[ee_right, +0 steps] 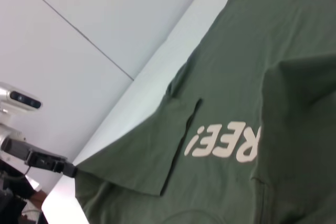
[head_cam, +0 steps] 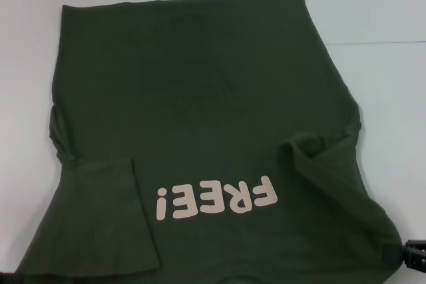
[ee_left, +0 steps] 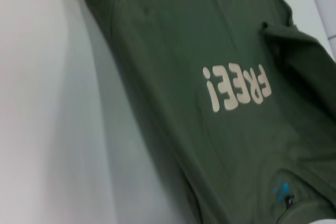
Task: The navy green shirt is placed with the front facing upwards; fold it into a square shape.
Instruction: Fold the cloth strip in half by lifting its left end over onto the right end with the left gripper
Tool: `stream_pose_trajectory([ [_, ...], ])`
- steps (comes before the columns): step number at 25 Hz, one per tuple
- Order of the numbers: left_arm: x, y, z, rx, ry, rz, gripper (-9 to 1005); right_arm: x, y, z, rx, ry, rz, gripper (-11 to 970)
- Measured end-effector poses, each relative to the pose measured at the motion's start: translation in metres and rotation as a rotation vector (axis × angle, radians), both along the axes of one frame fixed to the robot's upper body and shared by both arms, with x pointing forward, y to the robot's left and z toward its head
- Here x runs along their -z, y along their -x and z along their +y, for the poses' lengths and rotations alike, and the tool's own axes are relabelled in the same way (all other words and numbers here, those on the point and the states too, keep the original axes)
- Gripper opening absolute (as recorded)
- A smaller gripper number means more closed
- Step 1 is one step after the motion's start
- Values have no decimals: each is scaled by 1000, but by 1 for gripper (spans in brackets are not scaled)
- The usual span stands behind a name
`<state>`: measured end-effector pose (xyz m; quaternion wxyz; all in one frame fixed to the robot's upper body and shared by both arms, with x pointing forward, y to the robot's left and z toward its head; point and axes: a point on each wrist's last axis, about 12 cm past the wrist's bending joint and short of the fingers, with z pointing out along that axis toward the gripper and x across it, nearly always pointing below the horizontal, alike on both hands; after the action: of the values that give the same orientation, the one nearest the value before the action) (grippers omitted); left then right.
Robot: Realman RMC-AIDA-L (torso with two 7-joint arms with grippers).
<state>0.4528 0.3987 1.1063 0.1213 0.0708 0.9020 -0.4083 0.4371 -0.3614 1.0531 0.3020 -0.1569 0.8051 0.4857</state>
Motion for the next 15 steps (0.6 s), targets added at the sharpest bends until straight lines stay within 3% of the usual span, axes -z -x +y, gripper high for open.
stream_pose_trajectory([
  [15, -17, -23, 2, -148, 136, -197, 30, -18, -18, -10, 147, -105, -66, 32],
])
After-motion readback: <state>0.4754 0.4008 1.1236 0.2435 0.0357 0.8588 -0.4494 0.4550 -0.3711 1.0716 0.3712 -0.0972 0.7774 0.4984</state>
